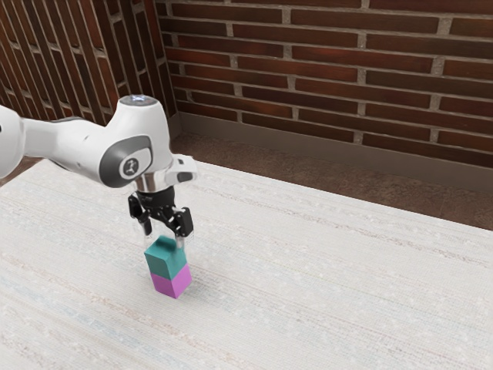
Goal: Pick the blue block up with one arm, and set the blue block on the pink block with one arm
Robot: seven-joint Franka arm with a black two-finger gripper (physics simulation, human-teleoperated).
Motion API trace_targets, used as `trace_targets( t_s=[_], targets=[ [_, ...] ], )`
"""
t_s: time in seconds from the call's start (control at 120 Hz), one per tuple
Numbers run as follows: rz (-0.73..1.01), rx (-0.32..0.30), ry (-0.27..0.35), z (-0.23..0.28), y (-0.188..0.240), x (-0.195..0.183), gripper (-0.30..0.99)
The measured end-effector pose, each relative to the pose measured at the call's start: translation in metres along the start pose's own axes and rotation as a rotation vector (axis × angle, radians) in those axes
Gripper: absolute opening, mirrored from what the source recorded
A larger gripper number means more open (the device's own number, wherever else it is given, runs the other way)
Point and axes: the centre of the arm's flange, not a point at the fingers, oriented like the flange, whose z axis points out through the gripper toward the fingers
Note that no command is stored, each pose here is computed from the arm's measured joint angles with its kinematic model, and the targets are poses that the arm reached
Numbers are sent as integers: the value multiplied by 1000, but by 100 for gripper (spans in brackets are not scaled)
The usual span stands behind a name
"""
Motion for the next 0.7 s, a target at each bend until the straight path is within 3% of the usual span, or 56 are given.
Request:
trace_targets(
  t_s=[0.217, 0.7],
  targets=[
    [-11, 5, 77, -90, -3, 16, 69],
    [42, -6, 1, -112, 14, 9, 69]
  ],
)
